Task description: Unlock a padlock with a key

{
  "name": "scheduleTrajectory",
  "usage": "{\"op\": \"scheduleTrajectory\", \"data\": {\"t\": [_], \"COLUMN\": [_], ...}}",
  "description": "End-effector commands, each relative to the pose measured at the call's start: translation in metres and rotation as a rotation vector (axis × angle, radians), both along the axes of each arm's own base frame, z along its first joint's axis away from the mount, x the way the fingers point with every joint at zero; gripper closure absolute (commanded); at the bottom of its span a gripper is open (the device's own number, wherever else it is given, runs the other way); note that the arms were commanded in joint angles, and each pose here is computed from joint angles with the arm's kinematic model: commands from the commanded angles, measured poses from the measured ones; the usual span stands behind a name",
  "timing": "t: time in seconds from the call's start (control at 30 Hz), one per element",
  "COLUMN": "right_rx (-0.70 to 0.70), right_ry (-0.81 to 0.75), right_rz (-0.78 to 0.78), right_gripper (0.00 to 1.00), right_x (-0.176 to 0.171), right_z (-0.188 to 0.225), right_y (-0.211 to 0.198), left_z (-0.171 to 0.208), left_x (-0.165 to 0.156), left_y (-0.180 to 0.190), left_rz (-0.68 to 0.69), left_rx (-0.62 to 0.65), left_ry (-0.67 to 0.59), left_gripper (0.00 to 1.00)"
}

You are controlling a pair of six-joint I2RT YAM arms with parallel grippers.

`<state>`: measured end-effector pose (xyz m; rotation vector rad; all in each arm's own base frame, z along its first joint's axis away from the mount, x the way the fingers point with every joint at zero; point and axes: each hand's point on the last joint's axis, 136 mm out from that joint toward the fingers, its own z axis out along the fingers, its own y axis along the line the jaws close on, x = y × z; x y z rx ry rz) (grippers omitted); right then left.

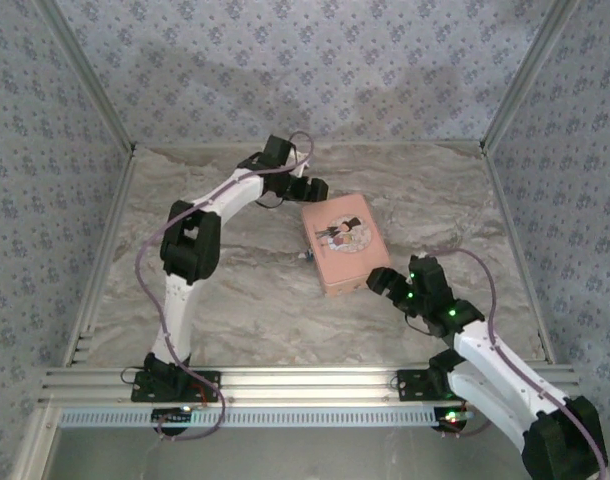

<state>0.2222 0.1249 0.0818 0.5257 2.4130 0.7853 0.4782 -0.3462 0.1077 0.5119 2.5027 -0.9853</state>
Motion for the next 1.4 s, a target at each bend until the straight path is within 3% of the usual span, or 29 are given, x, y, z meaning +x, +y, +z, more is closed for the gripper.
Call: {"op": "scheduleTrajectory", "data": {"t": [0.0, 0.23, 0.53, 1.03, 1.37], "right_rx": [0.020, 0.006, 0.023, 0.029, 0.015], "right_ry": [-0.012, -0.011, -0.035, -0.014, 0.012], "right_rz": [-0.016, -0.018, -0.042, 0.070, 0.116], "right_gripper": [0.11, 0.11, 0.13, 0.21, 0.23], "right_x": [0.009, 0.031, 0.067, 0.137, 0.166], "right_z": [0.002, 0.005, 0.019, 0.024, 0.020], "right_y": [0.004, 0.011, 0.009, 0.039, 0.050], "left_z": [0.004, 0.014, 0.026, 0.015, 0.008], "left_x": [-0.021, -0.050, -0.083, -0.144, -0.154], "left_y": [-0.008, -0.012, 0.007, 0.048, 0.056], "left_rz": [-0.094, -0.157, -0.122, 0.052, 0.174], "left_rx": [-0.016, -0.038, -0.068, -0.100, -0.101], "left_ry": [0.076, 0.068, 0.037, 0.029, 0.008], "left_gripper": [0.27, 0.29, 0.30, 0.30, 0.28]}}
